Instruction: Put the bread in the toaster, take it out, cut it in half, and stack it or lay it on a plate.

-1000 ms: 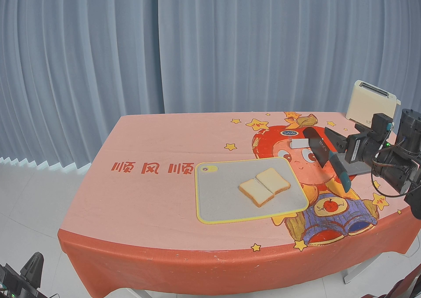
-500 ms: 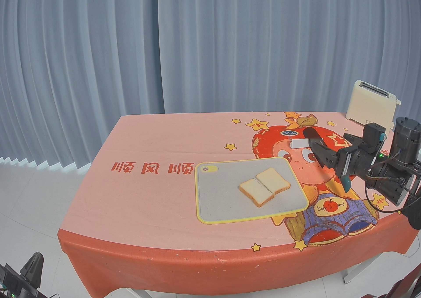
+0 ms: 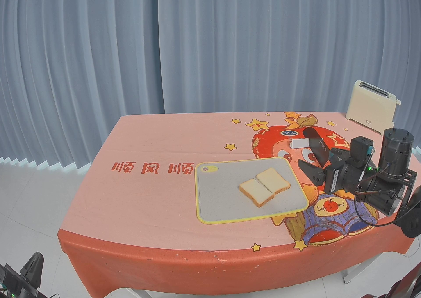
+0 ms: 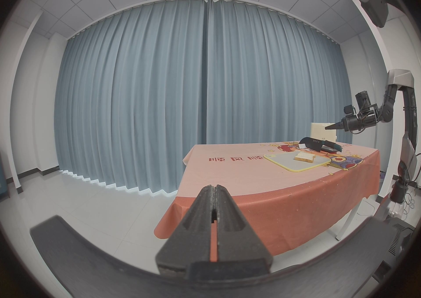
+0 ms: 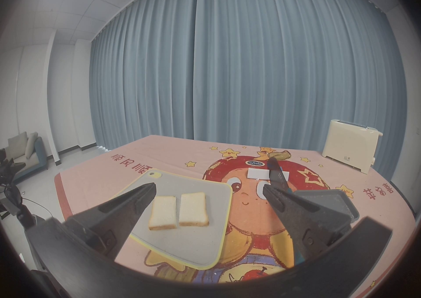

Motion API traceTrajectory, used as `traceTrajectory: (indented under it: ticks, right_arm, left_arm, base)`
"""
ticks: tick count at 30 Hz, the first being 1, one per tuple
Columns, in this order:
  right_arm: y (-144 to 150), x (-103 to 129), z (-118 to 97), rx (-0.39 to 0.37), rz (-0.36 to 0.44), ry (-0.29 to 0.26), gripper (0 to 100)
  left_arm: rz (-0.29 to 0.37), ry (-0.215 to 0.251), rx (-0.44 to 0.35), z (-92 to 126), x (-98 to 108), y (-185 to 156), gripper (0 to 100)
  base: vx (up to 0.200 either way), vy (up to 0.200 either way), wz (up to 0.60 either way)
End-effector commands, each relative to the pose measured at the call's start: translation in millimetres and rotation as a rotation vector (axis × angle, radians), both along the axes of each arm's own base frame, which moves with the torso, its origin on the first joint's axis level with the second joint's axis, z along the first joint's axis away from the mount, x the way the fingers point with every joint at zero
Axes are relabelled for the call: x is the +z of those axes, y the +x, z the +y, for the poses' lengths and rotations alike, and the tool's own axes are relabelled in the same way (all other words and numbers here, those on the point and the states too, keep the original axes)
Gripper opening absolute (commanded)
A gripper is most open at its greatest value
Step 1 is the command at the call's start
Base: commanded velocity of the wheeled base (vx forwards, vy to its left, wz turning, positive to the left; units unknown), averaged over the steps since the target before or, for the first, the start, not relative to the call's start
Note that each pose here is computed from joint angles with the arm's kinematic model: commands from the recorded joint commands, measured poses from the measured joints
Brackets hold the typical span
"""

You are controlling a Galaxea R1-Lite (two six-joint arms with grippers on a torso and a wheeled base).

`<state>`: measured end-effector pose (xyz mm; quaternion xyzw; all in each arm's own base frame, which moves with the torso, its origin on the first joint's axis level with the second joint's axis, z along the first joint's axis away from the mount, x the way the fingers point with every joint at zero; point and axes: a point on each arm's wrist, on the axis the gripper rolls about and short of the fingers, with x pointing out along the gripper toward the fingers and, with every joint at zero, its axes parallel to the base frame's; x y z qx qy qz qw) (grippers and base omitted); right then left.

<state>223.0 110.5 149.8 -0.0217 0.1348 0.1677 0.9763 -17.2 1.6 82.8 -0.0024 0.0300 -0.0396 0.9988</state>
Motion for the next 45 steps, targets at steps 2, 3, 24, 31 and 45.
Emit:
traceTrajectory:
  ticks: [2, 3, 24, 31, 45]
  right_arm:
    - [7.1, -14.4, 4.3, 0.002, 0.052, -0.025, 100]
    - [7.6, -14.9, 4.6, 0.002, 0.056, -0.025, 100]
    - [54.0, 9.6, 24.3, -0.011, 0.304, -0.137, 100]
    - [60.7, 14.8, 23.2, -0.028, 0.361, -0.166, 100]
    - [97.7, -22.5, 29.7, -0.051, 0.458, -0.216, 100]
  left_arm:
    - [0.018, 0.001, 0.000, -0.1, -4.9, 1.1, 0]
    - [0.020, 0.002, 0.000, -0.1, -5.0, 1.1, 0]
    - [0.018, 0.001, 0.001, -0.1, -4.9, 1.1, 0]
    - [0.020, 0.002, 0.000, -0.1, -5.0, 1.1, 0]
    - [0.020, 0.002, 0.000, -0.1, -5.0, 1.1, 0]
  base:
    - [0.000, 0.000, 0.00]
    - [0.000, 0.000, 0.00]
    - [0.000, 0.000, 0.00]
    - [0.000, 0.000, 0.00]
    - [0.000, 0.000, 0.00]
